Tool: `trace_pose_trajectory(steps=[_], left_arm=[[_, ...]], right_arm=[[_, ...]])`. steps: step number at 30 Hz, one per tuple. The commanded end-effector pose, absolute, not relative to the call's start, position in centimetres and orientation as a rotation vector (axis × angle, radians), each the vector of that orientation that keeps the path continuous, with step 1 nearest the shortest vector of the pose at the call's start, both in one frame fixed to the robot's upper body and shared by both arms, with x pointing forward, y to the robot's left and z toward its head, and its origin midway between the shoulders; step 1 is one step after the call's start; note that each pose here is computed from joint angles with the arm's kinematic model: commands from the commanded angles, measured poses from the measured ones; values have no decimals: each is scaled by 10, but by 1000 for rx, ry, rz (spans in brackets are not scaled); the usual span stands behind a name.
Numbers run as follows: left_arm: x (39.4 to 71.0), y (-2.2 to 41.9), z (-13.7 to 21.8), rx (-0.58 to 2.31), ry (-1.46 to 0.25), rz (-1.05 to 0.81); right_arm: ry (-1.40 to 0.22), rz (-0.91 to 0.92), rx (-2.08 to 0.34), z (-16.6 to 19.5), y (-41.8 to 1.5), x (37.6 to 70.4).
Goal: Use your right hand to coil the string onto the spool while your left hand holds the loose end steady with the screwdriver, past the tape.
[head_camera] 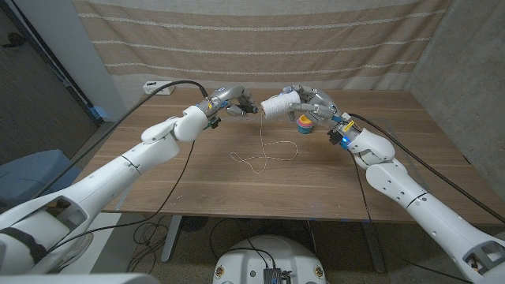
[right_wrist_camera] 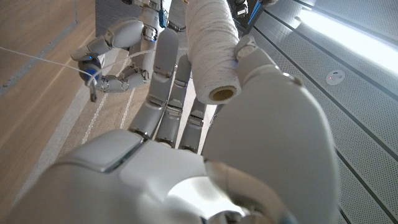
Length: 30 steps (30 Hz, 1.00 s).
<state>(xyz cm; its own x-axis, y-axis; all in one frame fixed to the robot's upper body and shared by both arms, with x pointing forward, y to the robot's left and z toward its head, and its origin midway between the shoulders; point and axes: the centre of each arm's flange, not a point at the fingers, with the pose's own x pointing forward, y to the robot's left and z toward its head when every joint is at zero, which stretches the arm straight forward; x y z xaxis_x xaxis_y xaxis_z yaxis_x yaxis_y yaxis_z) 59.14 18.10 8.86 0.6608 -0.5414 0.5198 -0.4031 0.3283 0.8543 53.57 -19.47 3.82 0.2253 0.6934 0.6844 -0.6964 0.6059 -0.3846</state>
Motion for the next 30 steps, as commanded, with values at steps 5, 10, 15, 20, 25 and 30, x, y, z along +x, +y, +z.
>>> trace_pose_trajectory(steps=[5, 10, 15, 20, 25, 30], left_arm=[[589, 181, 83, 1278, -908, -123], [590, 180, 82, 1278, -907, -131], [590, 179, 82, 1278, -913, -139], [589, 180, 83, 1271, -919, -138], [588, 183, 85, 1264, -921, -138], [587, 186, 87, 1247, -925, -133]], right_arm=[[-1030, 812, 179, 59, -189, 555], [-1042, 780, 197, 64, -184, 559], [-1055, 710, 210, 70, -181, 566], [-1055, 620, 189, 74, -182, 574], [-1041, 465, 176, 71, -185, 584], [-1024, 316, 141, 65, -190, 594]])
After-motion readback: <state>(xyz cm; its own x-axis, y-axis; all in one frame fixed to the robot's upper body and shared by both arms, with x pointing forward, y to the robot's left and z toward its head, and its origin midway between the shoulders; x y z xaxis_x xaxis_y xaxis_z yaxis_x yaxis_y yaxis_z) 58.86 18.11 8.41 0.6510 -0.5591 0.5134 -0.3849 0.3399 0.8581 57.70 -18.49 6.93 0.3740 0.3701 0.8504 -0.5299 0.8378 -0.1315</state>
